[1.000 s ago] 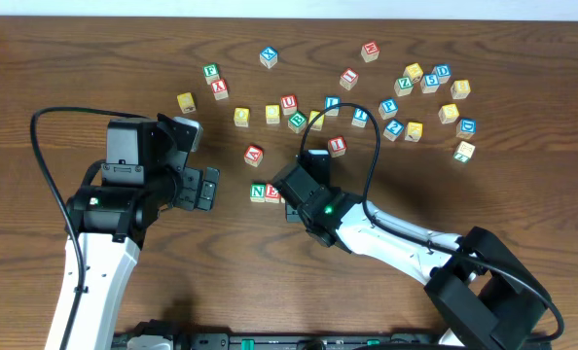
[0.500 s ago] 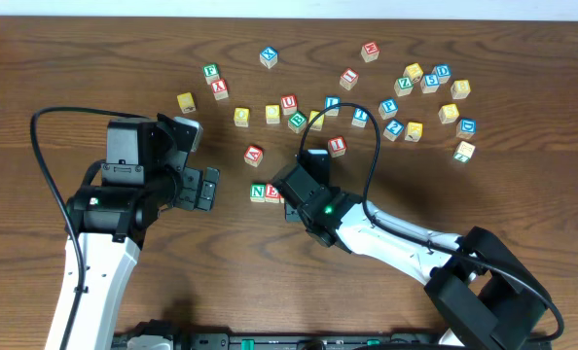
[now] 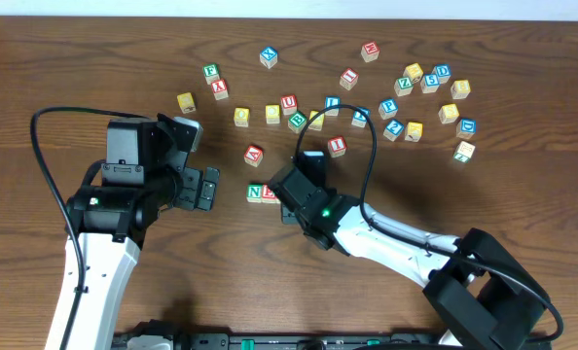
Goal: Spell out NEURIPS
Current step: 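Lower the green R block beside the U block, adjusting alignment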
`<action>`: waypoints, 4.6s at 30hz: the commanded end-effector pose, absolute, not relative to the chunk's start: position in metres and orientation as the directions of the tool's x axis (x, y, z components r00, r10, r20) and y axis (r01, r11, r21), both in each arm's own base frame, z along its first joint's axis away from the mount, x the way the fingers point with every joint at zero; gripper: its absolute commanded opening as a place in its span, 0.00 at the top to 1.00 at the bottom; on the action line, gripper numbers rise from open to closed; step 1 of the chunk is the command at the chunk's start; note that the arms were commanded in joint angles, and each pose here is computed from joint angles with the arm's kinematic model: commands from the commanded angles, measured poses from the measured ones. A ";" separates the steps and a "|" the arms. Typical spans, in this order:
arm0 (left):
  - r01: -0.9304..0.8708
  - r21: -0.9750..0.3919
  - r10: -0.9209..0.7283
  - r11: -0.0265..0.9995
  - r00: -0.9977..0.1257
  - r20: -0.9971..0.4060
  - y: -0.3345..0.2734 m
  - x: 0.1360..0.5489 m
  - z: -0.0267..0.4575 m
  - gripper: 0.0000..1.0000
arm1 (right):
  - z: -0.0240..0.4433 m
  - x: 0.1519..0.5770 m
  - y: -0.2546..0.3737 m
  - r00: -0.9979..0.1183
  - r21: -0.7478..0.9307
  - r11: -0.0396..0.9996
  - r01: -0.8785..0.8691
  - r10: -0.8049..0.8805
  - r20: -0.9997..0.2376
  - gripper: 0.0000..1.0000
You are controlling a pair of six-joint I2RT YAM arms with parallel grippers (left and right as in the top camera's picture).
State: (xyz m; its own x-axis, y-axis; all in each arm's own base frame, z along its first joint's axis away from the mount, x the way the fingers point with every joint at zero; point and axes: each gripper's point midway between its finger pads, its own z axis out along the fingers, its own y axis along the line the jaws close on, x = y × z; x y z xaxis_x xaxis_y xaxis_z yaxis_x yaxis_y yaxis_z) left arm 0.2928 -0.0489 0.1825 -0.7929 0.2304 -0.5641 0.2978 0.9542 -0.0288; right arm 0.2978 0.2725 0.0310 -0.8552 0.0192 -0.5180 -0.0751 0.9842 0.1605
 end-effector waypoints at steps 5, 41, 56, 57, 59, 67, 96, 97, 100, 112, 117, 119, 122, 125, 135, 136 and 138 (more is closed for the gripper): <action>0.294 -0.012 0.232 0.956 -0.778 -0.583 -0.046 0.297 0.193 0.02 | 0.026 0.296 0.269 -0.854 0.139 0.989 -0.058 0.023 -0.520 0.99; 0.294 -0.012 0.232 0.956 -0.779 -0.583 -0.046 0.297 0.193 0.02 | 0.010 0.296 0.253 -0.859 0.075 0.997 -0.027 0.015 -0.512 0.99; 0.294 -0.012 0.232 0.956 -0.779 -0.583 -0.046 0.297 0.193 0.02 | 0.011 0.307 0.240 -0.848 0.060 0.998 0.015 0.044 -0.527 0.98; 0.294 -0.012 0.232 0.956 -0.779 -0.583 -0.046 0.297 0.193 0.02 | 0.011 0.307 0.240 -0.848 0.060 0.998 0.015 0.045 -0.528 0.98; 0.294 -0.012 0.232 0.956 -0.779 -0.583 -0.046 0.297 0.193 0.02 | 0.011 0.307 0.241 -0.847 0.062 0.998 0.015 0.046 -0.529 0.98; 0.294 -0.012 0.232 0.956 -0.779 -0.583 -0.046 0.297 0.193 0.02 | 0.012 0.307 0.242 -0.847 0.069 0.998 0.013 0.048 -0.529 0.98; 0.294 -0.012 0.232 0.956 -0.779 -0.583 -0.046 0.297 0.193 0.02 | 0.009 0.303 0.246 -0.861 0.088 0.996 0.012 0.056 -0.505 0.89; 0.294 -0.012 0.232 0.956 -0.779 -0.583 -0.046 0.297 0.193 0.02 | 0.009 0.303 0.245 -0.861 0.088 0.996 0.014 0.057 -0.506 0.89; 0.294 -0.012 0.232 0.956 -0.779 -0.583 -0.046 0.297 0.193 0.02 | 0.009 0.303 0.245 -0.861 0.089 0.996 0.016 0.059 -0.506 0.87; 0.294 -0.012 0.232 0.956 -0.779 -0.583 -0.046 0.297 0.193 0.02 | 0.009 0.303 0.245 -0.861 0.089 0.996 0.016 0.059 -0.506 0.61; 0.294 -0.012 0.232 0.956 -0.779 -0.583 -0.046 0.297 0.193 0.02 | 0.009 0.303 0.245 -0.860 0.089 0.996 0.016 0.059 -0.506 0.61; 0.294 -0.012 0.232 0.956 -0.779 -0.583 -0.046 0.297 0.193 0.02 | 0.009 0.303 0.245 -0.860 0.089 0.996 0.016 0.060 -0.507 0.60; 0.294 -0.012 0.232 0.956 -0.779 -0.583 -0.046 0.297 0.193 0.02 | 0.011 0.305 0.245 -0.855 0.091 0.996 0.019 0.064 -0.514 0.60; 0.294 -0.012 0.232 0.956 -0.779 -0.583 -0.046 0.297 0.193 0.02 | 0.013 0.308 0.245 -0.849 0.091 0.996 0.023 0.067 -0.524 0.59; 0.294 -0.012 0.232 0.956 -0.779 -0.583 -0.046 0.297 0.193 0.02 | 0.025 0.321 0.248 -0.823 0.080 0.997 0.017 0.060 -0.564 0.57; 0.294 -0.012 0.232 0.956 -0.779 -0.583 -0.046 0.297 0.193 0.02 | 0.026 0.322 0.248 -0.821 0.079 0.997 0.017 0.059 -0.568 0.57; 0.294 -0.012 0.232 0.956 -0.779 -0.583 -0.046 0.297 0.193 0.02 | 0.029 0.325 0.248 -0.812 0.075 0.997 0.022 0.061 -0.580 0.56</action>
